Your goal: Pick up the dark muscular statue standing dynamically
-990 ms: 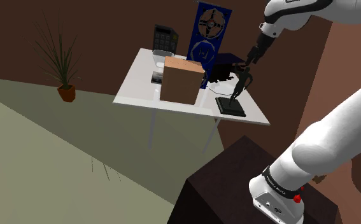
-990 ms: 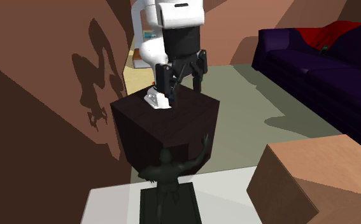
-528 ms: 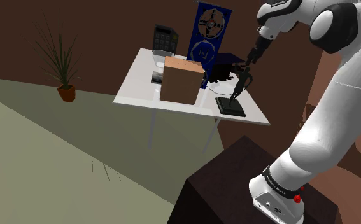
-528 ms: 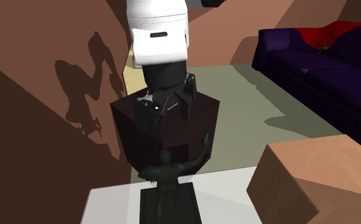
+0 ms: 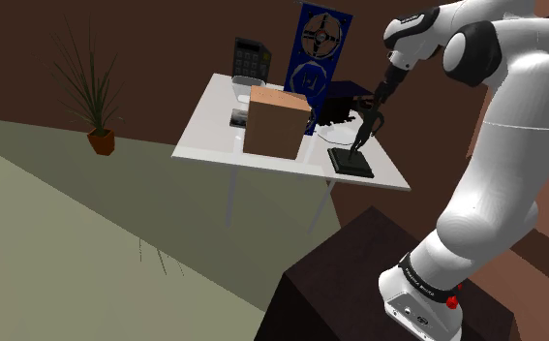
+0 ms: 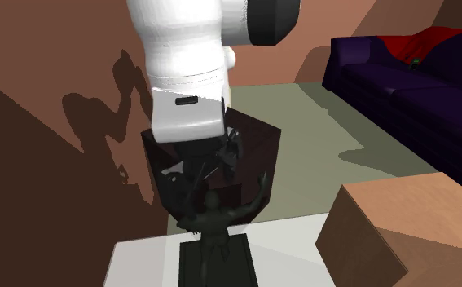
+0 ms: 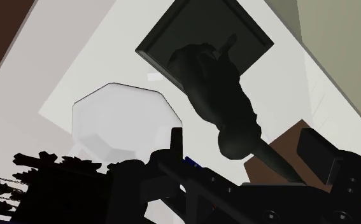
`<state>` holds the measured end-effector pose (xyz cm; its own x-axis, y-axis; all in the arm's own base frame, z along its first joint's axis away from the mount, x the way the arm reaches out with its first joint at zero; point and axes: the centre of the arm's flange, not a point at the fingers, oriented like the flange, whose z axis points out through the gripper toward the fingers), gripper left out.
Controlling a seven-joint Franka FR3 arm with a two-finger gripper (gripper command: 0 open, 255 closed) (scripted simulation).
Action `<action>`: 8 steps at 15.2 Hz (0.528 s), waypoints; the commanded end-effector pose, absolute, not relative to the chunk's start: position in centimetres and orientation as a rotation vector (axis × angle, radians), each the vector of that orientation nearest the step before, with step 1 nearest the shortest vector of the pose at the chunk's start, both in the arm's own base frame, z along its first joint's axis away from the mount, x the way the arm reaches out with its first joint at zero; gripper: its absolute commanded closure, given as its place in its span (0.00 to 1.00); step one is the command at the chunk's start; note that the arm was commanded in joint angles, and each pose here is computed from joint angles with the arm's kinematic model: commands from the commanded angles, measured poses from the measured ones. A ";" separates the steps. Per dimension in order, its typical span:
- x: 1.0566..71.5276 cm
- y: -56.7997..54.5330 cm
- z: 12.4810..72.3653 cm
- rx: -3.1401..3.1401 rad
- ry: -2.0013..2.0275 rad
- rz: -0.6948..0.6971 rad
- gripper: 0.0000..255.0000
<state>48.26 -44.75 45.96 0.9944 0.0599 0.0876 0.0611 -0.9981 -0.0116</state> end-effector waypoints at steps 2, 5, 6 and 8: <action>48.2 -44.7 44.6 -3.123 -0.095 -0.137 0.00; 48.2 -44.7 44.6 -3.123 -0.095 -0.137 1.00; 48.2 -44.7 44.6 -3.123 -0.095 -0.137 1.00; 48.2 -44.7 44.6 -3.123 -0.095 -0.137 1.00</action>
